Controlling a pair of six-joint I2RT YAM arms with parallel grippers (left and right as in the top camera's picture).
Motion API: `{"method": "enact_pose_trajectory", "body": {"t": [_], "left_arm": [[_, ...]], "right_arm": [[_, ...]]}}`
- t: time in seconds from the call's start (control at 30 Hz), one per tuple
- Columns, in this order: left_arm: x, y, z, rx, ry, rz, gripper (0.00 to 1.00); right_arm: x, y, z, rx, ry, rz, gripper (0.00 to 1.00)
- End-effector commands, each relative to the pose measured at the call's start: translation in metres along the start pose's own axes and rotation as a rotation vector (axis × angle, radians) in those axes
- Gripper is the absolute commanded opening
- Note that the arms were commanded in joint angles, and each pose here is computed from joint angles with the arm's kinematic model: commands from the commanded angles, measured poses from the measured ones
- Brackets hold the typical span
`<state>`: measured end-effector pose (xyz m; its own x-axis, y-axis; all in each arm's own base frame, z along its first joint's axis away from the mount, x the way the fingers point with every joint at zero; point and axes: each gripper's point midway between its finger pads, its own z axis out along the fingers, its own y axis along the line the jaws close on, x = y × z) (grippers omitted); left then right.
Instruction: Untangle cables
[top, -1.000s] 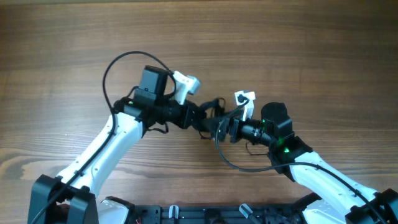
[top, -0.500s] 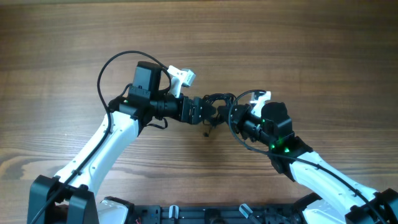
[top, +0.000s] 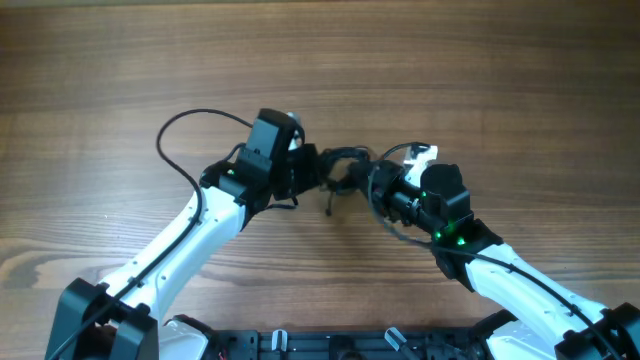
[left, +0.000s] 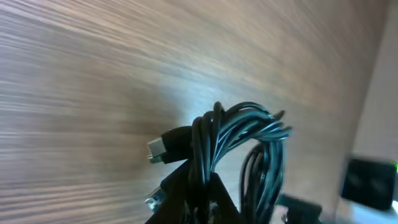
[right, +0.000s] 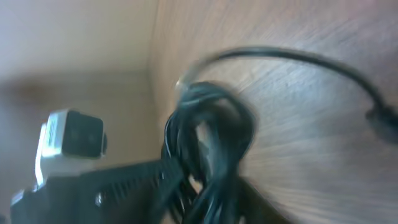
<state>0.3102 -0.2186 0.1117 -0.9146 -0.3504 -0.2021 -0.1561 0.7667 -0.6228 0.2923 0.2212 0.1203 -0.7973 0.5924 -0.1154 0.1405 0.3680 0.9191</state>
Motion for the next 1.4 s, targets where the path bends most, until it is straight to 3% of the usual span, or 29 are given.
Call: {"method": "enact_pose_trajectory", "body": {"t": [0.0,0.13,0.23,0.3,0.33,0.4,0.43,0.47,0.5,0.63,0.7,0.87,1.1,1.37], "left_arm": [[-0.048,0.04,-0.017,-0.073,-0.131,-0.127,0.04],[-0.071,0.059,-0.033,-0.037,-0.149,-0.221,0.04],[-0.072,0.06,-0.033,-0.037,-0.151,-0.221,0.04],[-0.072,0.06,-0.033,-0.037,-0.151,-0.218,0.04],[-0.073,0.058,-0.033,-0.031,-0.154,-0.188,0.04],[-0.075,0.042,-0.033,0.034,-0.146,-0.006,0.04],[-0.072,0.024,-0.035,0.114,-0.128,0.181,0.04],[-0.069,0.011,-0.036,0.175,-0.121,0.347,0.04],[-0.068,0.009,-0.035,0.178,-0.126,0.407,0.04],[-0.054,-0.005,-0.029,0.192,-0.112,0.582,0.04],[-0.05,-0.014,-0.027,0.207,-0.117,0.612,0.04],[-0.039,-0.032,-0.023,0.247,-0.115,0.662,0.04],[-0.02,-0.045,-0.017,0.273,-0.084,0.736,0.04],[-0.007,-0.054,-0.014,0.29,-0.07,0.822,0.04]], "right_arm": [[0.02,0.009,-0.001,-0.058,0.113,-0.257,1.0],[0.036,0.021,-0.005,-0.128,0.204,-0.281,1.0],[0.03,0.045,-0.007,-0.236,0.143,-0.482,0.96],[0.023,0.057,-0.009,-0.276,0.102,-0.529,0.81],[0.02,0.06,-0.009,-0.279,0.089,-0.528,0.65],[0.022,0.062,-0.009,-0.285,0.108,-0.493,0.38],[0.027,0.062,-0.01,-0.291,0.142,-0.448,0.27],[0.033,0.063,-0.012,-0.298,0.182,-0.388,0.2],[0.035,0.063,-0.012,-0.297,0.199,-0.344,0.17],[0.04,0.063,-0.013,-0.272,0.256,-0.113,0.13],[0.043,0.061,-0.01,-0.258,0.254,-0.106,0.14],[0.033,0.033,0.006,-0.095,0.106,0.075,0.17],[0.025,0.029,0.007,-0.073,0.058,0.208,0.18],[0.011,0.016,0.008,-0.025,-0.031,0.299,0.27]]}}
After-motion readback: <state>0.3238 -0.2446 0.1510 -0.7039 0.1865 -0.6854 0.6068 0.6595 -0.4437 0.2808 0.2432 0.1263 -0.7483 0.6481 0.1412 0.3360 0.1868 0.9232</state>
